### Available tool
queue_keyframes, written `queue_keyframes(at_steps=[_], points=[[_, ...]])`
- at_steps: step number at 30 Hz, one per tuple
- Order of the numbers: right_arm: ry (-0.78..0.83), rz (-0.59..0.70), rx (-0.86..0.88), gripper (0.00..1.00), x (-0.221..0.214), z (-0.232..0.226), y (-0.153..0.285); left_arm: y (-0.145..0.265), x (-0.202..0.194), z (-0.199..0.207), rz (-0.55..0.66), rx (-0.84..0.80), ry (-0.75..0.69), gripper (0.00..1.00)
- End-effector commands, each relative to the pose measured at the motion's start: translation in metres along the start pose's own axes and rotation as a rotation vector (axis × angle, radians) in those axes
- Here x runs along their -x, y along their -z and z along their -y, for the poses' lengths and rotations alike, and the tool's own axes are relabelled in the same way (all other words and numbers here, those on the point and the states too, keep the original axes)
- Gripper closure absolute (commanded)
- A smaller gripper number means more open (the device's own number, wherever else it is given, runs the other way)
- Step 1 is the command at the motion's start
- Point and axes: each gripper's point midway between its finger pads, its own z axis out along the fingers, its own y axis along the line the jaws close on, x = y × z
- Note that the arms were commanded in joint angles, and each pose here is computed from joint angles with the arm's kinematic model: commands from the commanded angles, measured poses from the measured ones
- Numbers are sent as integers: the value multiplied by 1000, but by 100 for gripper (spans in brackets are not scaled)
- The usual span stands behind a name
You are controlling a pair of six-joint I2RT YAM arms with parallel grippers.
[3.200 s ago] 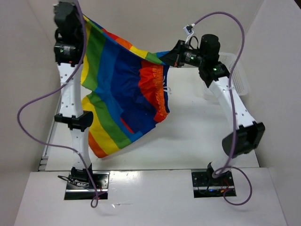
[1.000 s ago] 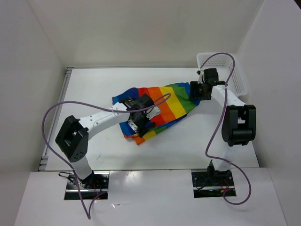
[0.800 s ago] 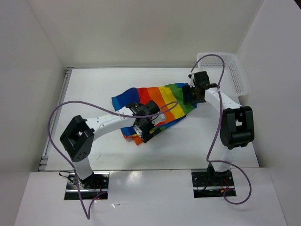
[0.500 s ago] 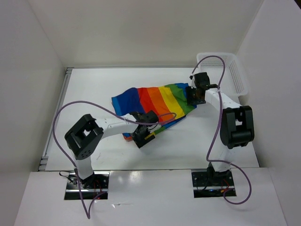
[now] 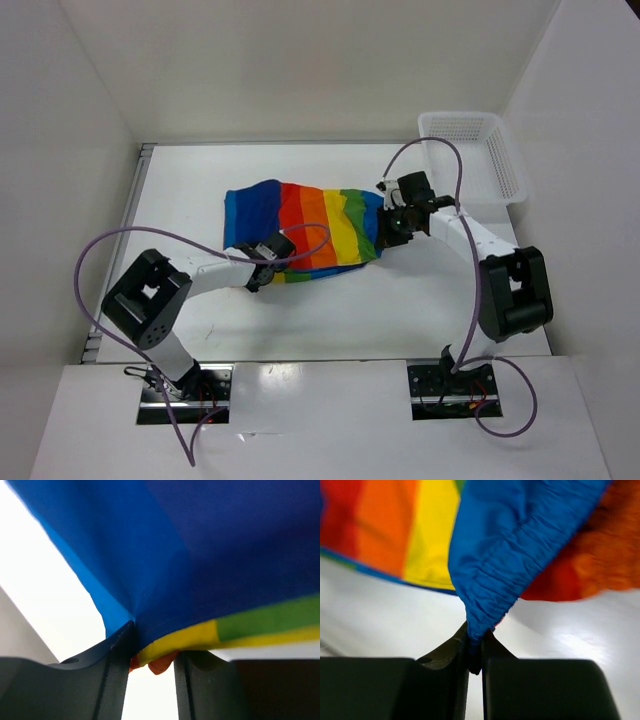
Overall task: Fold and stack the shorts
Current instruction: Fold the shorts
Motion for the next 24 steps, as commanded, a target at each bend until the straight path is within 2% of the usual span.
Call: queue_keyframes(at_steps=[1,4,7,9,12,14,17,19,21,24], points=[[-82,-4,175,91,-9,-44,19,-4,18,-35,78,119,127,55],[-162,33,267,93,-2,-65,32,-7,23,-67,79,163,227,50],[-315,6,386,93,-14,-87,34,-4,32,-99,98,200,322,43],[-383,-1,414,93,-16,-93,36,0,25,-103,77,174,327,31],[-380,15,355,94,-16,-83,30,13,19,-92,65,79,304,17],[-375,26,357,94,-11,-84,32,23,9,-77,37,0,265,14],[-340,65,384,94,6,-90,41,47,12,-72,56,-129,278,10],[-291,114,377,94,23,-90,48,59,26,-82,97,-178,319,10],[-269,152,347,94,33,-77,53,63,32,-97,122,-249,402,5],[-282,158,307,94,31,-59,48,48,33,-124,108,-315,526,3]])
